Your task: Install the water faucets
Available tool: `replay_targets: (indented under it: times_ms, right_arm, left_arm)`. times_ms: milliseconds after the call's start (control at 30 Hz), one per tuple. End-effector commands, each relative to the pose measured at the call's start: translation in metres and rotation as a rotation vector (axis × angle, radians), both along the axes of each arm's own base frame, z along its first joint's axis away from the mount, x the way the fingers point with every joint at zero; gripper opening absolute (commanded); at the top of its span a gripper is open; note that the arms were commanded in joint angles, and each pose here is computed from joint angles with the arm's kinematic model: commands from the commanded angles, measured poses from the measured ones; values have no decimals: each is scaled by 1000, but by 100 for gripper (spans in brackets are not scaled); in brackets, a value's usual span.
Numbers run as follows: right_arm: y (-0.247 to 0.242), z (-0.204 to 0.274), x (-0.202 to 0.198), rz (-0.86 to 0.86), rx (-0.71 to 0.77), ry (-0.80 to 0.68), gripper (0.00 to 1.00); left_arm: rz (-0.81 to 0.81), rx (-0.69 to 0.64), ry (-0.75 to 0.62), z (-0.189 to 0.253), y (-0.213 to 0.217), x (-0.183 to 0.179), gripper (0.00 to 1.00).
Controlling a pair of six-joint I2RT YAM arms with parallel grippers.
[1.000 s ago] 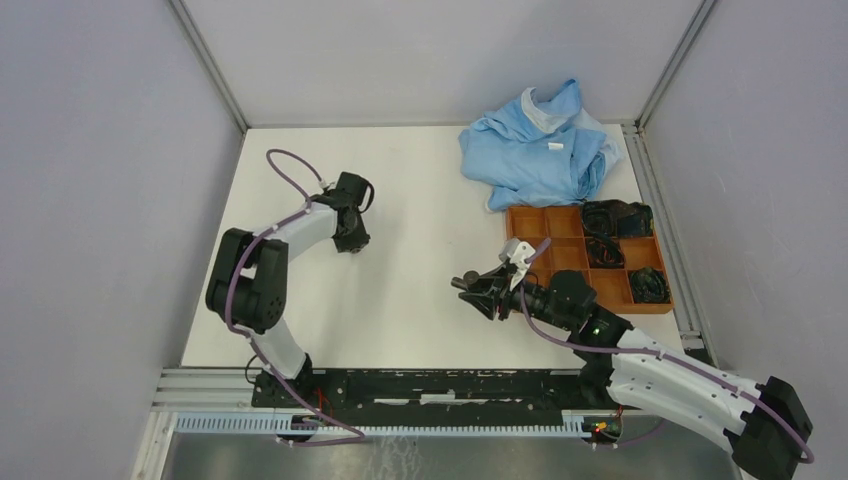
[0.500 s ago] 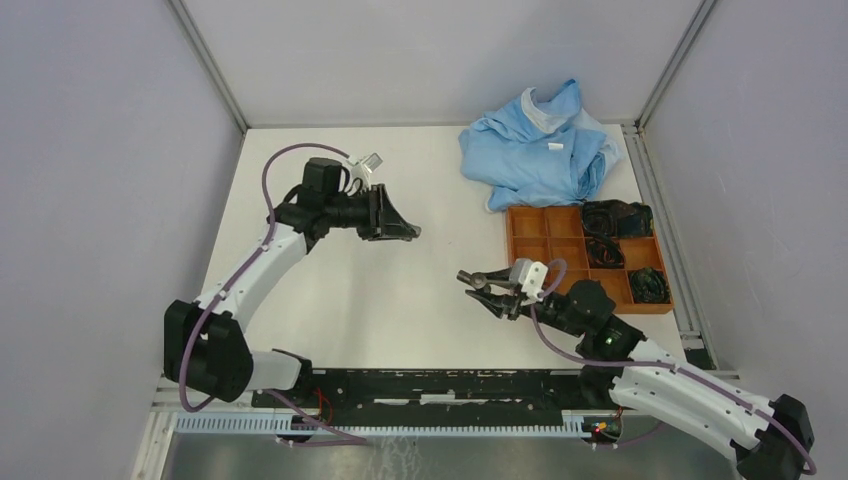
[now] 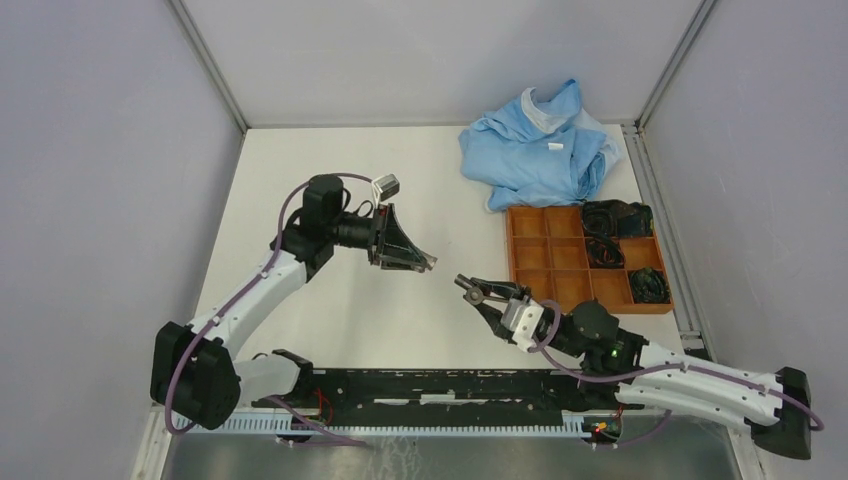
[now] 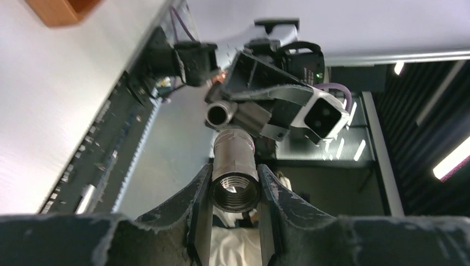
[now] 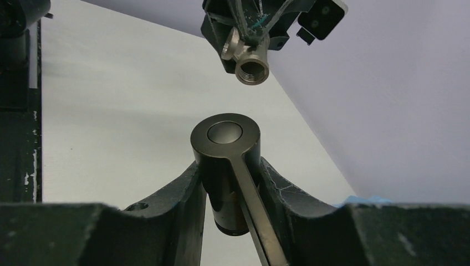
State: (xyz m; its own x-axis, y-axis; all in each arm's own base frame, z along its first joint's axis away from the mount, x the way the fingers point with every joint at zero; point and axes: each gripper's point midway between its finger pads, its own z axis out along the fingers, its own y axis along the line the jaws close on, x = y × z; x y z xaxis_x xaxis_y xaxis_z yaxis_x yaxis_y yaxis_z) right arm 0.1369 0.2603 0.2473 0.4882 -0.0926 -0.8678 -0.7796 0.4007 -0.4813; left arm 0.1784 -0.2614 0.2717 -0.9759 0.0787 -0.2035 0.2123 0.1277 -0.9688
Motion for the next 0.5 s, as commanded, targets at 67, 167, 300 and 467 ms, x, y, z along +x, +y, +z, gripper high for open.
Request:
replay_targets:
  times_ms: [67,167,300,467]
  right_arm:
    - [-9,39,8,-198,-3,-186,0]
    - [-5,28,-2,-241,-96,-272,0]
    - [-11,16,-15,-321,-178,-383,0]
    - [-25,11,-28,-418,-265,-568,0]
  left_arm:
    - [-136,-60,26,23,2,-33,2]
    - [-176,-38,18,16,6,-40,2]
    - [-231,-33,8,3,11,-48,2]
    - [-238,-27,13,1,12,-52,2]
